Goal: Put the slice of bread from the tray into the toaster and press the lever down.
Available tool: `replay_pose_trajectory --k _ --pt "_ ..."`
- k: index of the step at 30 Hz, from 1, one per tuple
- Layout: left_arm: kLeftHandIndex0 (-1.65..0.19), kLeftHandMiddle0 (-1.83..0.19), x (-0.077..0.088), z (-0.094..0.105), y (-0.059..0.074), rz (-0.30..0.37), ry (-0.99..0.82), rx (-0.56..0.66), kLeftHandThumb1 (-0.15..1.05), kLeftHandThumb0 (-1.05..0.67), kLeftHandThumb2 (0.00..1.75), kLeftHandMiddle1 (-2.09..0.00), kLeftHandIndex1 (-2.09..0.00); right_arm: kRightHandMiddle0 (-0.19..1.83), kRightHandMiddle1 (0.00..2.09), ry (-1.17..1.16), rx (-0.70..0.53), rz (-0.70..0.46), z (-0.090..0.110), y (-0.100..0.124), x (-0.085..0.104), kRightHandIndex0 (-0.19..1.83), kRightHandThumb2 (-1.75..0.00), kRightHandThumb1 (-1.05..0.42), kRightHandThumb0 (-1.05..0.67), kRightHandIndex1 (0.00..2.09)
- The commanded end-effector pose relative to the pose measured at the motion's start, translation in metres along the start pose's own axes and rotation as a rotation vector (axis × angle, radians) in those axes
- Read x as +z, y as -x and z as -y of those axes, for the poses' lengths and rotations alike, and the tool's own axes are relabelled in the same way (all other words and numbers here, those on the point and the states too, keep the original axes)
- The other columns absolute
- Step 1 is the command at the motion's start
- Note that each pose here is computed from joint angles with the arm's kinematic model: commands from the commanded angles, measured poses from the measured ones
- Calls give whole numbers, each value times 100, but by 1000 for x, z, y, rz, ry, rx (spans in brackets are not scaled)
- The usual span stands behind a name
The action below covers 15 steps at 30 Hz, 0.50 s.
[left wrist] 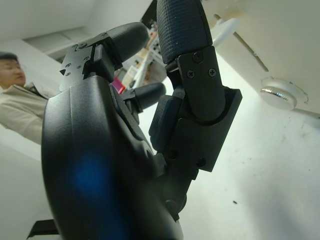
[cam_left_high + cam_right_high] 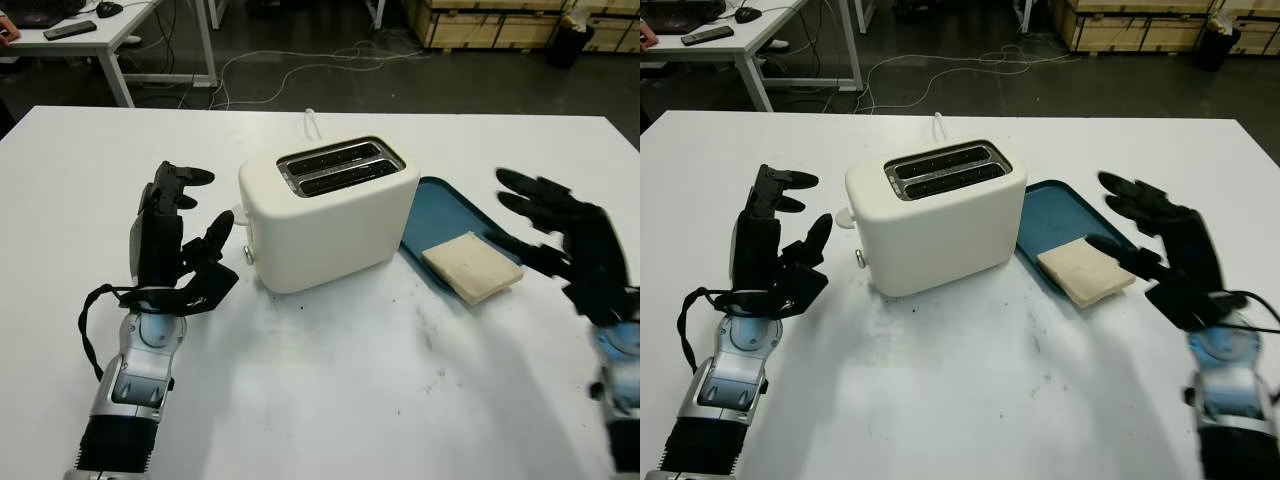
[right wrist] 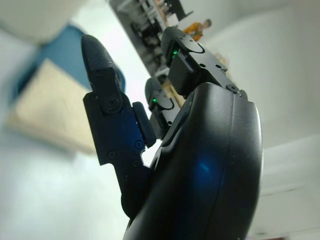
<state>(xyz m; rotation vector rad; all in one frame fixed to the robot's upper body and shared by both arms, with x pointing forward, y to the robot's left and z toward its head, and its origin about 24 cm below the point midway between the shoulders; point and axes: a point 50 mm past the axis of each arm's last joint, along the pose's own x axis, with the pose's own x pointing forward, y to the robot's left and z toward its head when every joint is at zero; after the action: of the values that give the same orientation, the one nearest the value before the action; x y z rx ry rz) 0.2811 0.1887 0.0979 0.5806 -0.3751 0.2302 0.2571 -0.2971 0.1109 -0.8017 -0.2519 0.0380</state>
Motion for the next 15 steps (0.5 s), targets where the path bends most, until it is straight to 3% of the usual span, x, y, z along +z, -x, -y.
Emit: replay_pose_trajectory --k 1,8,15 --pt "0 0 0 -5 0 16 -16 16 92 -95 74 -151 -115 57 0 108 26 12 7 8 -4 59 0 -75 -48 0" --pt "0 0 0 -5 -2 29 -23 16 92 -94 75 -141 -101 44 0 402 143 17 21 26 -9 47 0 -72 -48 0" --pt "0 0 0 -5 -2 28 -21 18 92 -95 75 -143 -104 45 0 587 199 38 13 29 -16 48 0 -67 -44 0"
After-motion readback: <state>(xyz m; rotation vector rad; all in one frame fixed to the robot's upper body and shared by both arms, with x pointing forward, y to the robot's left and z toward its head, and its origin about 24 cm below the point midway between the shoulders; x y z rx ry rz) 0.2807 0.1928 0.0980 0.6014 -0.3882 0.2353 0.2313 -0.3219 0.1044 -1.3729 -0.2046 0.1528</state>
